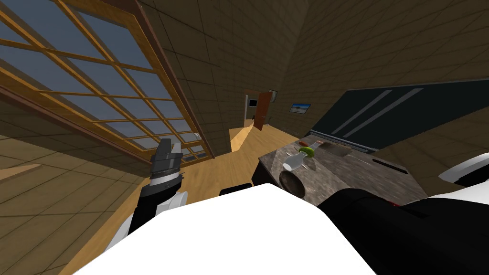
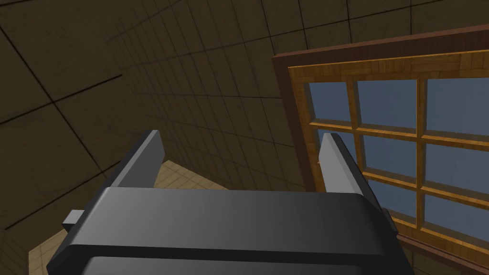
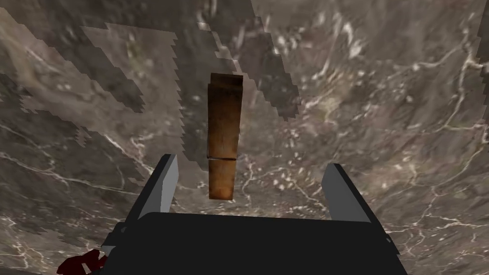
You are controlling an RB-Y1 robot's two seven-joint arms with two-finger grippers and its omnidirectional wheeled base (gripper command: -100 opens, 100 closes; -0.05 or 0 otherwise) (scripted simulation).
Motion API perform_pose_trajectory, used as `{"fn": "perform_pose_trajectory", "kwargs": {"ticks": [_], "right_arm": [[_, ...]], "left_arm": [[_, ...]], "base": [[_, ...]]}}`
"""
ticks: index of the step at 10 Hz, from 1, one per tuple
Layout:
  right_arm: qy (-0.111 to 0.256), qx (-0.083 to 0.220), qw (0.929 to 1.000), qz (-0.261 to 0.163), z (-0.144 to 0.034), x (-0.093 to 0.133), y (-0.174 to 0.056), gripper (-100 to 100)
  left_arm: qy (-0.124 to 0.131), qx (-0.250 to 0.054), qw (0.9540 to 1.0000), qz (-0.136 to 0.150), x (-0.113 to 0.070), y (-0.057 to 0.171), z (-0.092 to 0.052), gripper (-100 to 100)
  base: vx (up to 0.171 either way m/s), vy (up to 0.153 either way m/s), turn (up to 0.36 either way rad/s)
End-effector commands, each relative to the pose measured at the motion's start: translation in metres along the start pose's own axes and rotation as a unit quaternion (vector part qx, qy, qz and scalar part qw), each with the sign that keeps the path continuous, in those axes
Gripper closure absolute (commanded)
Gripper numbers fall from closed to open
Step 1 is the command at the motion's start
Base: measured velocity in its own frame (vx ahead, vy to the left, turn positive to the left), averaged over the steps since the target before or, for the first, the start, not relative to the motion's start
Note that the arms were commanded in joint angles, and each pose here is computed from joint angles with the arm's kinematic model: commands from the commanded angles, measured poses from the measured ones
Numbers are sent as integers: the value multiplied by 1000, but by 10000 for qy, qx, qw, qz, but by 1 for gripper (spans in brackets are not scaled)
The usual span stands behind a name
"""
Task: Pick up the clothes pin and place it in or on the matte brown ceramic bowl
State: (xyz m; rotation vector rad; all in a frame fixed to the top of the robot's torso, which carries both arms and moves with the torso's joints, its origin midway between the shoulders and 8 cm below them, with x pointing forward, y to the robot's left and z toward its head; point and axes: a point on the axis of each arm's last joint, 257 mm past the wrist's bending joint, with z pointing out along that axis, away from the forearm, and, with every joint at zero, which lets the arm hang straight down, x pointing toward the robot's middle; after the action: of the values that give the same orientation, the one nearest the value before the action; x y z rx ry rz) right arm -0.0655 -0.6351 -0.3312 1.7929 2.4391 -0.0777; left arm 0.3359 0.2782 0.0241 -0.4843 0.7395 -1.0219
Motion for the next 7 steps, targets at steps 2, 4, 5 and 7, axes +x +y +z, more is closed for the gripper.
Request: {"fn": "perform_pose_trajectory", "kwargs": {"ticks": [2,4,5,7], "right_arm": [[-24,48,9993,358,9,4,0,-100],[-22,41,9995,301,7,3,0,100],[-21,41,9995,300,7,3,0,100],[-32,51,9995,298,6,2,-1,100]], "left_arm": [[0,0,10000,0,0,0,0,0],[0,-2,10000,2,0,0,0,0],[0,-2,10000,2,0,0,0,0],[0,-2,10000,2,0,0,0,0]], "base": [[-207,27,264],[-42,6,5],[-8,-1,-5],[0,0,0]]}}
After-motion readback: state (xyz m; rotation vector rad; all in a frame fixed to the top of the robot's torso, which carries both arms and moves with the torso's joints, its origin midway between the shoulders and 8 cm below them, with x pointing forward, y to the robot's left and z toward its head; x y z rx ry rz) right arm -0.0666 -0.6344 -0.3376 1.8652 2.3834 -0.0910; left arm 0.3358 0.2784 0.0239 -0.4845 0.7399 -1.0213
